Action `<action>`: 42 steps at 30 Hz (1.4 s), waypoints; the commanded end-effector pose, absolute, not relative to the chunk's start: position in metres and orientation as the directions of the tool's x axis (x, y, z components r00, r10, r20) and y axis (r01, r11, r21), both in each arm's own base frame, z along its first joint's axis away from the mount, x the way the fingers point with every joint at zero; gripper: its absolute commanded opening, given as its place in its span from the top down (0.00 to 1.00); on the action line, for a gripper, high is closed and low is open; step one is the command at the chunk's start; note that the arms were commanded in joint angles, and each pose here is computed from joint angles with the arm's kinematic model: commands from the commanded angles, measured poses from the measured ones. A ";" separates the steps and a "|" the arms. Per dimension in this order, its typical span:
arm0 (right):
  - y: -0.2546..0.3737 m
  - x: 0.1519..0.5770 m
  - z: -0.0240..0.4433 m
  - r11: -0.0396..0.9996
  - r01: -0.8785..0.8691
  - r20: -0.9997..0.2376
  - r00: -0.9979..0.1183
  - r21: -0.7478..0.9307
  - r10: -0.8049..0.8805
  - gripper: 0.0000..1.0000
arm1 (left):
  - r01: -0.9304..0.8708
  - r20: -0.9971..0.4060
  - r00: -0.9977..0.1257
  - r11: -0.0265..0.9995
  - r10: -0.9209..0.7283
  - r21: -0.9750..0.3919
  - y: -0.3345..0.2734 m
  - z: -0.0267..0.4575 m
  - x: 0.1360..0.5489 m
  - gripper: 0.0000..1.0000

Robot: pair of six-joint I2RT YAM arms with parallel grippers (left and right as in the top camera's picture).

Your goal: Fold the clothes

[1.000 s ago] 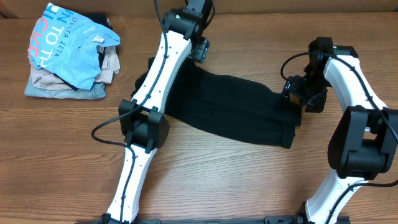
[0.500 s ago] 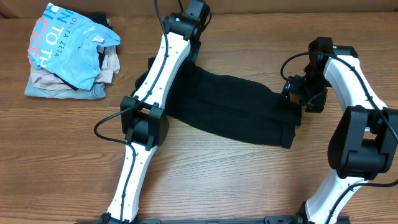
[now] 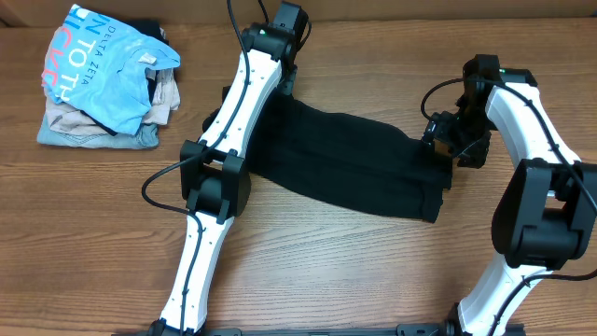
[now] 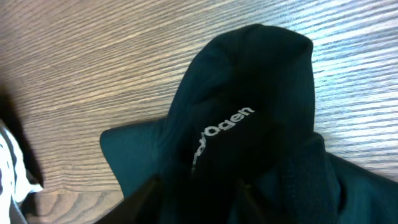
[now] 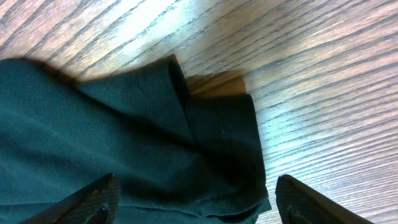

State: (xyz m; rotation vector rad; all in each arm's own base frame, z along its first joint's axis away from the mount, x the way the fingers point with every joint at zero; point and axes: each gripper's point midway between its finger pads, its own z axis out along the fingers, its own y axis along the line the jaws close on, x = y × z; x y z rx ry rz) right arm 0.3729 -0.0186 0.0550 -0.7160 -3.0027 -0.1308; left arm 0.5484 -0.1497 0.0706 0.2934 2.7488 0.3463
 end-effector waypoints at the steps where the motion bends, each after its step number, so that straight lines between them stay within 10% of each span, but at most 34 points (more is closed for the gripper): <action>1: -0.020 0.374 0.062 0.890 0.449 0.048 -0.894 0.081 0.446 0.16 | 0.157 -0.297 -0.925 0.950 0.237 0.268 -0.150 0.055 0.547 0.76; 3: -0.020 0.374 0.062 0.890 0.449 0.048 -0.894 0.081 0.446 0.16 | 0.144 -0.307 -0.924 0.952 0.228 0.272 -0.148 0.056 0.549 0.96; 12: -0.020 0.374 0.062 0.890 0.448 0.048 -0.894 0.080 0.446 0.16 | -0.194 -0.322 -0.944 0.919 -0.079 0.342 -0.086 0.074 0.531 0.96; 27: -0.020 0.381 0.062 0.890 0.447 0.024 -0.895 0.091 0.446 0.16 | -0.218 -0.063 -0.976 0.960 -0.210 0.177 -0.030 0.069 0.492 0.96; 35: -0.005 0.385 0.064 0.902 0.393 0.036 -0.919 0.178 0.394 0.15 | -0.079 -0.078 -0.995 0.981 -0.066 0.177 -0.033 0.084 0.496 0.41; 42: 0.006 0.384 0.066 0.896 0.375 0.057 -0.926 0.239 0.372 0.15 | -0.059 -0.260 -0.965 0.987 -0.019 0.146 -0.034 0.158 0.510 0.28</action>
